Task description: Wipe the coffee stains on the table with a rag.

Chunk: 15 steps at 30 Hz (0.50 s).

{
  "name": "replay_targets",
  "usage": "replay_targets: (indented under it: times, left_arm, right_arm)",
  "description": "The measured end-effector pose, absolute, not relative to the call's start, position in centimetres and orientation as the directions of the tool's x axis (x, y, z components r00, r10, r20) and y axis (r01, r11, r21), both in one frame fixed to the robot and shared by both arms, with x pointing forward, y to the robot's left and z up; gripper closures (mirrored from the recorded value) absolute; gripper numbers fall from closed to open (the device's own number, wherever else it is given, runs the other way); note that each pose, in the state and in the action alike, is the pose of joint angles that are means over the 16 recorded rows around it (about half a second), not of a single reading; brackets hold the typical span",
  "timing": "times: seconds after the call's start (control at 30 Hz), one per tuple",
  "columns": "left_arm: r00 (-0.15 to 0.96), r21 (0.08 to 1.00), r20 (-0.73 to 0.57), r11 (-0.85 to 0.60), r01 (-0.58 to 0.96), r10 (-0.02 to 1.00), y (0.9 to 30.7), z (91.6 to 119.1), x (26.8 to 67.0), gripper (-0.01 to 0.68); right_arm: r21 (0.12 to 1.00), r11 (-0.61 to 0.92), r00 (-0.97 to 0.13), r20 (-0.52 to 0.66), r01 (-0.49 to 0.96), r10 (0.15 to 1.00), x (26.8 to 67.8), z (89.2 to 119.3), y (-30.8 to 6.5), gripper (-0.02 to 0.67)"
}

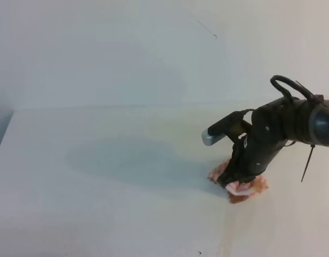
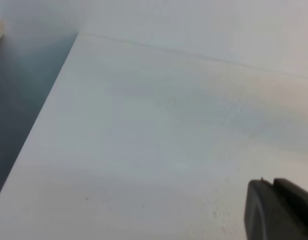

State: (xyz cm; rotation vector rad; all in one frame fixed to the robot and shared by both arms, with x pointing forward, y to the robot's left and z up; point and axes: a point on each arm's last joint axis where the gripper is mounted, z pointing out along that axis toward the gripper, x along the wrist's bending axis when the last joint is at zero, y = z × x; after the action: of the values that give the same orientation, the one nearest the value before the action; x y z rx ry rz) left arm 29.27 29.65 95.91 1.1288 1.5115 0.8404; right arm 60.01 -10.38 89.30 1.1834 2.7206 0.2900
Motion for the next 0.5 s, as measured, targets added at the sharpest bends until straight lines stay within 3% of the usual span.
replay_targets:
  times: [0.2, 0.5]
  left_arm:
    - [-0.034, 0.92, -0.316, 0.315, 0.232, 0.948, 29.6, 95.9, 29.3, 0.674]
    - [-0.034, 0.92, -0.316, 0.315, 0.232, 0.948, 29.6, 95.9, 29.3, 0.674]
  right_arm:
    - [0.279, 0.674, -0.703, 0.004, 0.684, 0.711, 59.3, 89.2, -8.7, 0.629]
    - [0.215, 0.791, -0.82, 0.176, 0.572, 0.545, 54.2, 89.1, -3.7, 0.627]
